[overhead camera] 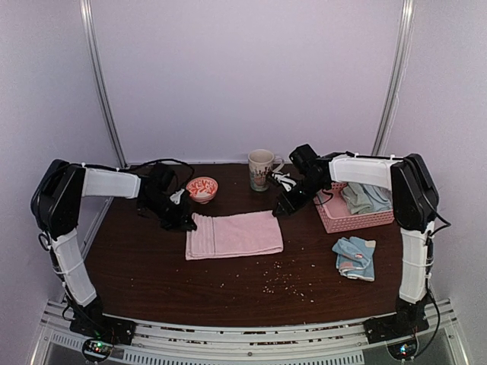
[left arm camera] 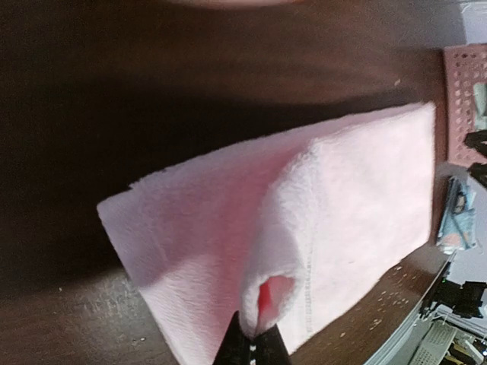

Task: Roll the towels
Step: Fold the towel at the center of the board.

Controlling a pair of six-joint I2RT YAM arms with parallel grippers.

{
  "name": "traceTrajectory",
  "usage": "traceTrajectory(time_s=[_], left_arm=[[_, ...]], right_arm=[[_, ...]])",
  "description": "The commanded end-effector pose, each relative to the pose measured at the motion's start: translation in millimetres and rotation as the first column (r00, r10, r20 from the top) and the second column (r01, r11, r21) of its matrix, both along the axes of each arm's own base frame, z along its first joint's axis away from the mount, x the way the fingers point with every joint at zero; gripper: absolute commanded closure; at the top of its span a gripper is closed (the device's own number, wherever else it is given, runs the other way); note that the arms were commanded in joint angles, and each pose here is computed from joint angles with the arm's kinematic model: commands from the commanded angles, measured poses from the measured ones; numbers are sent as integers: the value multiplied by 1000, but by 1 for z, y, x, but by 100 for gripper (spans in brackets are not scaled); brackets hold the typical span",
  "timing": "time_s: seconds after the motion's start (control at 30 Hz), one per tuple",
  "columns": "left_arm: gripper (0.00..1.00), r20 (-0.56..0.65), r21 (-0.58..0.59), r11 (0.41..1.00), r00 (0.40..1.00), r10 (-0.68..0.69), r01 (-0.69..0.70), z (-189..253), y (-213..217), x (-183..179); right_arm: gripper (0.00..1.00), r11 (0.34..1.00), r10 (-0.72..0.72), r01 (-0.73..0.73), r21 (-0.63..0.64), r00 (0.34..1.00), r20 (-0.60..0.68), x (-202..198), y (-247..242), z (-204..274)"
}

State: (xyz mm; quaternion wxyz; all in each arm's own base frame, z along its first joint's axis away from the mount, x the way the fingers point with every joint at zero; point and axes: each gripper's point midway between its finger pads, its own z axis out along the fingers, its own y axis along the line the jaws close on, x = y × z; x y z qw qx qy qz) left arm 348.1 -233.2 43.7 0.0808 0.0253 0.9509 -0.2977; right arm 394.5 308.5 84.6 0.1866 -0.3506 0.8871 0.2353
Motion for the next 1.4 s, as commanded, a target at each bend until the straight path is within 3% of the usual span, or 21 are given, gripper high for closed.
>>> traceTrajectory(time_s=[0.0,0.13,0.4,0.63,0.77,0.87,1.0,1.2,1.37], left_arm=[[100,134,-62,998,991,16,-8,85,-6,29],[100,121,-45,999,992,26,-20,95,11,19],[100,39,-2,998,997,70,-70,42,48,12],[100,-23,-15,999,999,46,-47,3,42,27],[100,-14,-18,999,999,48,-49,4,41,32],[100,2,-66,997,999,50,-49,23,34,33],[100,84,-174,984,996,35,-20,83,10,41],[100,214,-365,925,976,-27,105,177,-65,56],[100,243,-465,854,961,-130,233,211,-140,45]], right_arm=[[63,1000,-30,31,-5,995,93,12,-11,31],[63,1000,-27,27,-4,994,102,13,-11,34],[62,1000,-8,7,16,997,78,8,-6,31],[62,999,28,-29,24,998,50,-2,3,24],[62,996,82,-82,22,996,24,-14,17,14],[61,993,115,-115,10,993,8,-23,26,10],[61,995,94,-94,12,995,20,-15,22,17],[61,999,-19,17,37,997,72,20,-16,41],[61,993,-109,104,50,989,102,43,-52,57]])
